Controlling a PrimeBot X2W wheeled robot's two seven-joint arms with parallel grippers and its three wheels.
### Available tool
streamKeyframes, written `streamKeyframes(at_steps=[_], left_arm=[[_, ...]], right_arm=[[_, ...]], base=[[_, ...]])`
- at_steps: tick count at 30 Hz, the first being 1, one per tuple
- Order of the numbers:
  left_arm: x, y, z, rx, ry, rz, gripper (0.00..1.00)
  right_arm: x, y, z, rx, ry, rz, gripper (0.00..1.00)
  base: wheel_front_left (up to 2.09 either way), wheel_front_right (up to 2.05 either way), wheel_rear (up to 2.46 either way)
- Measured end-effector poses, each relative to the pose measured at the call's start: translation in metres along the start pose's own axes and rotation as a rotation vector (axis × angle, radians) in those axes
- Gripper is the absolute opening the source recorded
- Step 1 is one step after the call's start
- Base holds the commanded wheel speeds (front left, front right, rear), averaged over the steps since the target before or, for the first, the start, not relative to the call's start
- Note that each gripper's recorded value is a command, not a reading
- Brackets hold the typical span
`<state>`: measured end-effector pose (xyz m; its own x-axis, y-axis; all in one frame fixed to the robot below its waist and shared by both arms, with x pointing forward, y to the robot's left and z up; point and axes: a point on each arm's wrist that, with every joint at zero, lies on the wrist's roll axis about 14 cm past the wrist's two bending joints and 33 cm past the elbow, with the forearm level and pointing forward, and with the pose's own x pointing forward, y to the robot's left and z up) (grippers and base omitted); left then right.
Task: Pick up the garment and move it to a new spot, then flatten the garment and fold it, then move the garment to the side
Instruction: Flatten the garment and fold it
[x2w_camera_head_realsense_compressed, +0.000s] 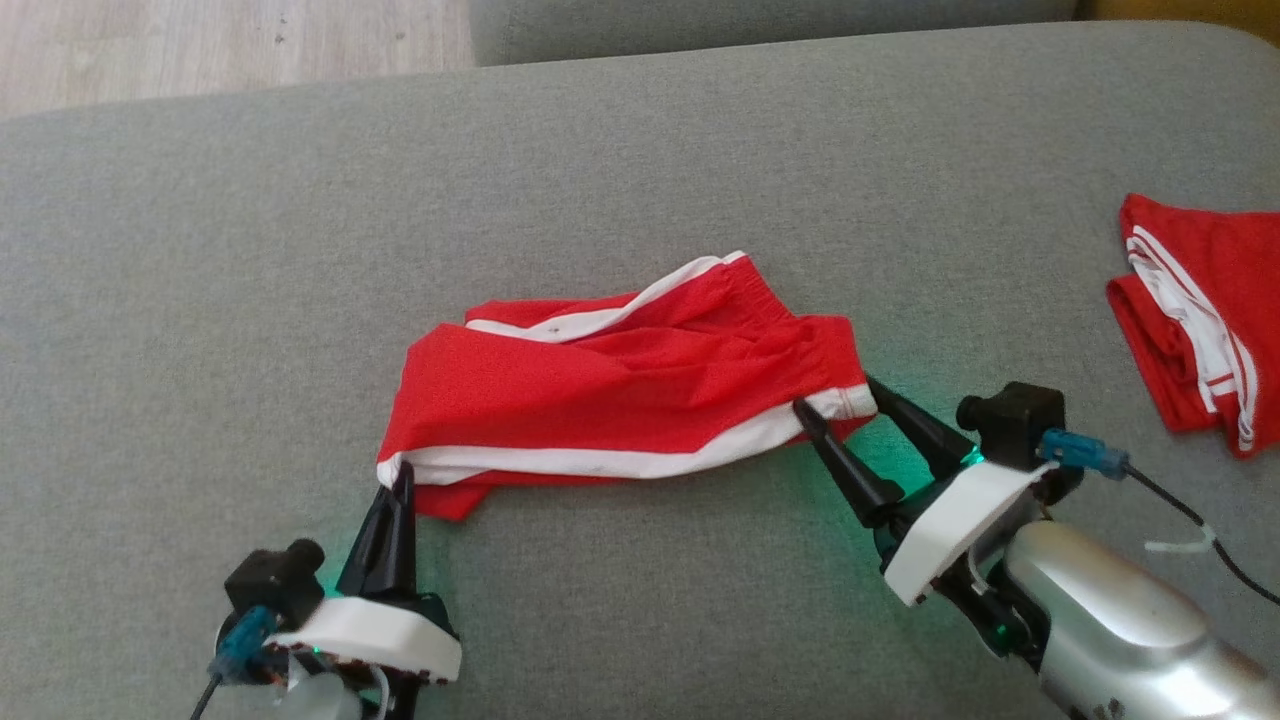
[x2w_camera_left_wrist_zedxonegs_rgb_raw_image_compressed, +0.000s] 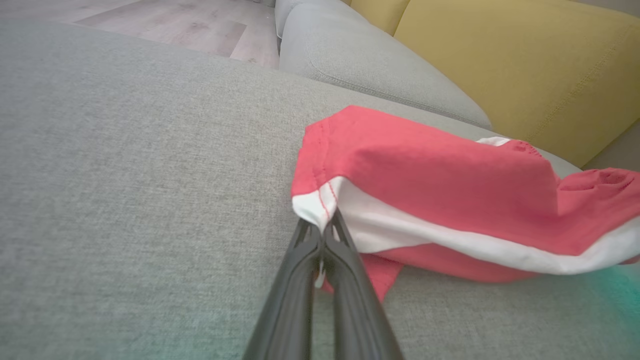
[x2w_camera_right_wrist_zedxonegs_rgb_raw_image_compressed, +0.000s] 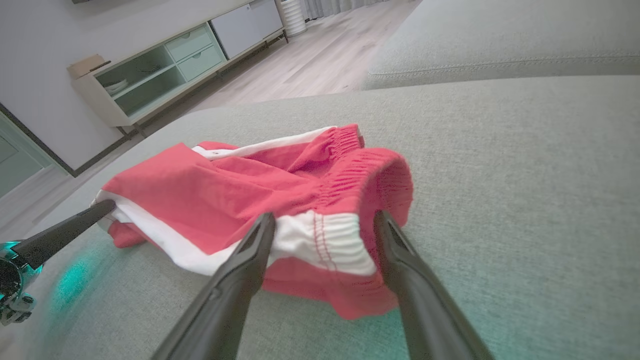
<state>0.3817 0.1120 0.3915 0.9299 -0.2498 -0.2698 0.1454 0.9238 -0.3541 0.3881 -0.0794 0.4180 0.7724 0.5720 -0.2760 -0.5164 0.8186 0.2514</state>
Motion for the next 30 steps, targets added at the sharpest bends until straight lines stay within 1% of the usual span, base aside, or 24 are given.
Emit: streamKeyframes(at_steps=[3,8,15,19,24,30], left_arm=[[-0.001,0.002,0.000,-0.001,-0.001,0.006,0.00],[-0.001,0.002,0.000,0.006,0.000,0.007,0.00],[0.000,0.000,0.002,0.009,-0.005,0.000,0.00],[-0.001,-0.001,0.004,0.010,-0.010,-0.002,0.00],[-0.002,-0.001,0.006,0.012,-0.019,-0.003,0.00],[-0.005,-0.002,0.009,0.014,-0.027,-0.004,0.00]], right_arm=[[0.002,0.005,-0.005,0.026,0.032,0.029,1.00],[0.001,0.010,-0.010,0.025,0.072,0.064,1.00],[-0.008,0.013,-0.022,-0.007,0.146,0.104,1.00],[-0.011,0.014,-0.022,-0.018,0.162,0.117,1.00],[-0.017,0.019,-0.027,-0.032,0.215,0.141,1.00],[-0.025,0.018,-0.028,-0.052,0.240,0.146,1.00]], base=[[0.00,0.00,0.00],[0.00,0.00,0.00],[0.00,0.00,0.00],[0.00,0.00,0.00],[0.00,0.00,0.00],[0.00,0.00,0.00]])
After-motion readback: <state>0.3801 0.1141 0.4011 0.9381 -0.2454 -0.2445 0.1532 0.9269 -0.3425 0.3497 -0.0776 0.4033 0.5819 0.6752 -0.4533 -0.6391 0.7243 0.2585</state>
